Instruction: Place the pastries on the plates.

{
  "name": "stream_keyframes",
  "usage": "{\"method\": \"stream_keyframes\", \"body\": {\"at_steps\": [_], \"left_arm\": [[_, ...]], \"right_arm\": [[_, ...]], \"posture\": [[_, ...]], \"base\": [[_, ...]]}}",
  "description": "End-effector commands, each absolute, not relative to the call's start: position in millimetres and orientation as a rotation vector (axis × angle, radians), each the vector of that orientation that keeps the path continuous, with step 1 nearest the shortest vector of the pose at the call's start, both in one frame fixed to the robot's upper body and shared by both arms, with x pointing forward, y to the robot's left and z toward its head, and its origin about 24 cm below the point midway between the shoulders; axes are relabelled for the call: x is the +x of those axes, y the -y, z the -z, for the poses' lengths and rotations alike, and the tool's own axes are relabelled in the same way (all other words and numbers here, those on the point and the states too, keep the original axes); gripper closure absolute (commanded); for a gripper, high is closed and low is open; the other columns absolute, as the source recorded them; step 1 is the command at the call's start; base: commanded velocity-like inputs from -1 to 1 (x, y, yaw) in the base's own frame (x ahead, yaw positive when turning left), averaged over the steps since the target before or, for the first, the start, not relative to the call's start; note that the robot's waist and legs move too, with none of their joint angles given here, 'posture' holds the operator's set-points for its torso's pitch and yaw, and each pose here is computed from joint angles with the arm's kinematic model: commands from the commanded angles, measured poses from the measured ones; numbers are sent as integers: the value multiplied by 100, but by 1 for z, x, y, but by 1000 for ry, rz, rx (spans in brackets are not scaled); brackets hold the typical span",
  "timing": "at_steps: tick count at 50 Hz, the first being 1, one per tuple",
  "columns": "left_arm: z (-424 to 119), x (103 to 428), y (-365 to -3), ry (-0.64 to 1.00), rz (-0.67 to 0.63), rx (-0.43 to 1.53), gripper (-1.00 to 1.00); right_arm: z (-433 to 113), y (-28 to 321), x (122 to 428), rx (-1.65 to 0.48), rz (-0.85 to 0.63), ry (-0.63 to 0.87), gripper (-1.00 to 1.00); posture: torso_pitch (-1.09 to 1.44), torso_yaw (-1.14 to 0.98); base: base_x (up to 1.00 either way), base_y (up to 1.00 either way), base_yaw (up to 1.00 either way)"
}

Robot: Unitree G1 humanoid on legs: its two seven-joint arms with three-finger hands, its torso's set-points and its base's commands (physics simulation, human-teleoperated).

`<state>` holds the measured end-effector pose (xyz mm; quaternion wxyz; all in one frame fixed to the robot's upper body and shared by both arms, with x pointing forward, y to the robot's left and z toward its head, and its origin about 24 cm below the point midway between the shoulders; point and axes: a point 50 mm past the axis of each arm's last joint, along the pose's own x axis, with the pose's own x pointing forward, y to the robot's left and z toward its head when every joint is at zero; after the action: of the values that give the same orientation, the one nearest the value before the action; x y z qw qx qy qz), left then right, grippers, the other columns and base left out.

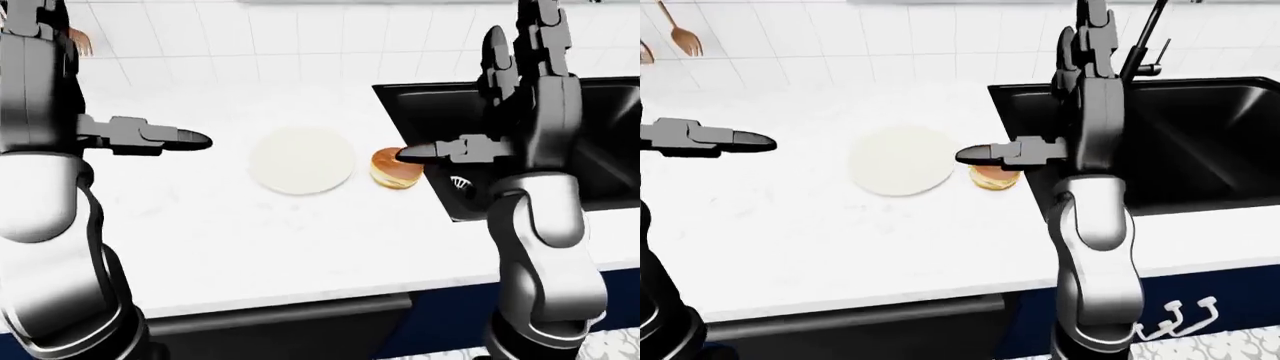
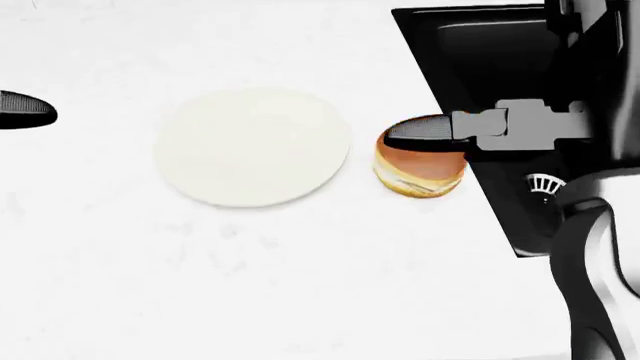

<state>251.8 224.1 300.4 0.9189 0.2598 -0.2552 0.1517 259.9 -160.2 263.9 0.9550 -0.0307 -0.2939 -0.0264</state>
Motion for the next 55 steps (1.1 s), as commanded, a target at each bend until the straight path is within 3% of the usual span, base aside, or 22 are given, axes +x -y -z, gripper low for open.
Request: {"method": "stream_keyframes", "body": {"at_steps": [1,19,35,43,55], "left_arm": [[-302,253,-221,541,-297,539,-100],[-302,251,-222,541,-299,537,-100],[-307,244,-217,551,-261,533,-100],[-302,235,-207,514,-157,570,-100],[-297,235,-207,490,-134,588,-100]], "right_arm": [[-266,162,259,-63,64,609,-100],[-263,168,266,-95,107,534,-100],[-291,187,322,-276,215,319,-100],[-299,194,345,-481,169,223,-100],[-302,199,381,-736,88,100,-100]], "posture": [[2,-9],[2,-9],[2,-9],[2,-9],[2,-9]], "base": [[0,0,0],[0,0,0],[0,0,0],[0,0,0],[0,0,0]]}}
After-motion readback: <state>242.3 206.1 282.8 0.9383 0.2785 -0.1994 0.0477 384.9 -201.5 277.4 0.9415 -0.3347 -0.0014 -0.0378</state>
